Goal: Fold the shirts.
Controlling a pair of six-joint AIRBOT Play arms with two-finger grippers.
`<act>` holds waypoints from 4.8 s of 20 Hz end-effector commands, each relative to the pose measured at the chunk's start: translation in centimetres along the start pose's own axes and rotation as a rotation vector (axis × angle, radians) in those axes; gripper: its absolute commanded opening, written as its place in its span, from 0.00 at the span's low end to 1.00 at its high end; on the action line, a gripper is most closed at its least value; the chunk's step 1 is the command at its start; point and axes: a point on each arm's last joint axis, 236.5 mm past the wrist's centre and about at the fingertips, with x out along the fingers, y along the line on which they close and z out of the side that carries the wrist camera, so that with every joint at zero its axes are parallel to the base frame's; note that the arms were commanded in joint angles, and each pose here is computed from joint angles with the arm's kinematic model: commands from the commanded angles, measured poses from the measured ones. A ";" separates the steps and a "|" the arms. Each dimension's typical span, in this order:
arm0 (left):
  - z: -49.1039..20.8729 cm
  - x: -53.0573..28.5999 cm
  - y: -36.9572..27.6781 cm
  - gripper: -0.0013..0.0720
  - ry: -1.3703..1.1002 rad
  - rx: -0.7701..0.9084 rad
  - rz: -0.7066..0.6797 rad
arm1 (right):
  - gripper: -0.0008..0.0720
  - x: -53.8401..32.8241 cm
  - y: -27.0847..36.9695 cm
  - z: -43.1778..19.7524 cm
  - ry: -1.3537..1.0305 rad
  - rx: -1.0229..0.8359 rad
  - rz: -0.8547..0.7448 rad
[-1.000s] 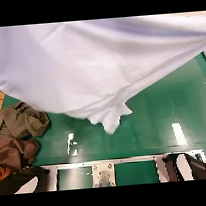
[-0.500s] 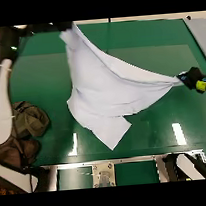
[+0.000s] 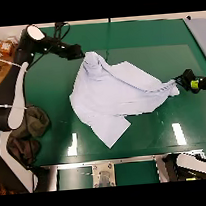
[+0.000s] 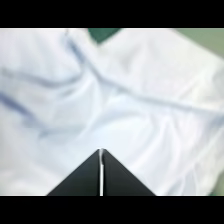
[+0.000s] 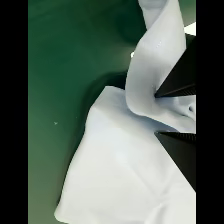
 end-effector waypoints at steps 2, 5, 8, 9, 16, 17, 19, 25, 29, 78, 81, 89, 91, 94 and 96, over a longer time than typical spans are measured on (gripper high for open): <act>-6.1 -3.8 0.8 0.05 0.264 -0.199 -0.063 | 0.44 -2.5 -0.6 1.5 0.021 0.052 0.021; -8.9 -5.7 -0.6 0.05 0.333 -0.185 -0.017 | 0.44 -3.9 -2.0 1.2 0.042 0.126 0.025; -13.7 -7.8 -2.9 0.05 0.360 -0.182 0.044 | 0.44 -4.5 -2.7 1.4 0.037 0.145 0.022; -15.7 -8.1 -3.3 0.05 0.341 -0.207 0.057 | 0.44 -4.5 -2.7 1.4 0.036 0.146 0.022; -30.9 -3.0 1.5 0.56 0.103 -0.602 0.182 | 0.44 -4.2 -2.5 1.8 0.019 0.137 0.019; -31.9 -2.1 1.8 0.86 0.081 -0.679 0.167 | 0.44 -4.2 -2.5 1.8 0.019 0.136 0.019; -32.4 -0.6 2.0 0.84 0.029 -0.745 0.117 | 0.44 -4.1 -2.4 1.8 0.017 0.130 0.019; -31.1 2.8 -1.3 0.83 0.020 -0.865 -0.147 | 0.44 -3.9 -2.4 2.0 0.009 0.126 0.015; -32.9 5.3 -3.6 0.24 0.104 -0.860 -0.194 | 0.44 -3.9 -2.4 2.1 0.006 0.126 0.015; -3.6 -44.1 -26.3 0.05 -0.917 0.525 0.161 | 0.03 -34.1 30.3 0.6 -0.627 -0.552 0.366; -6.4 -48.9 -34.8 0.05 -1.050 0.716 0.204 | 0.03 -43.3 34.2 -0.7 -0.942 -0.642 0.338; -3.6 -48.0 -26.3 0.05 -0.987 0.452 0.331 | 0.03 -42.6 30.9 1.4 -0.984 -0.524 0.264; -2.0 -43.9 -21.1 0.05 -0.891 0.315 0.239 | 0.03 -36.9 26.1 4.2 -0.849 -0.385 0.258; 0.1 -34.7 -12.6 0.05 -0.742 0.150 0.071 | 0.03 -24.8 18.3 6.7 -0.606 -0.239 0.222; 0.9 -26.5 -7.4 0.05 -0.654 0.067 0.034 | 0.03 -16.7 14.0 6.8 -0.472 -0.164 0.191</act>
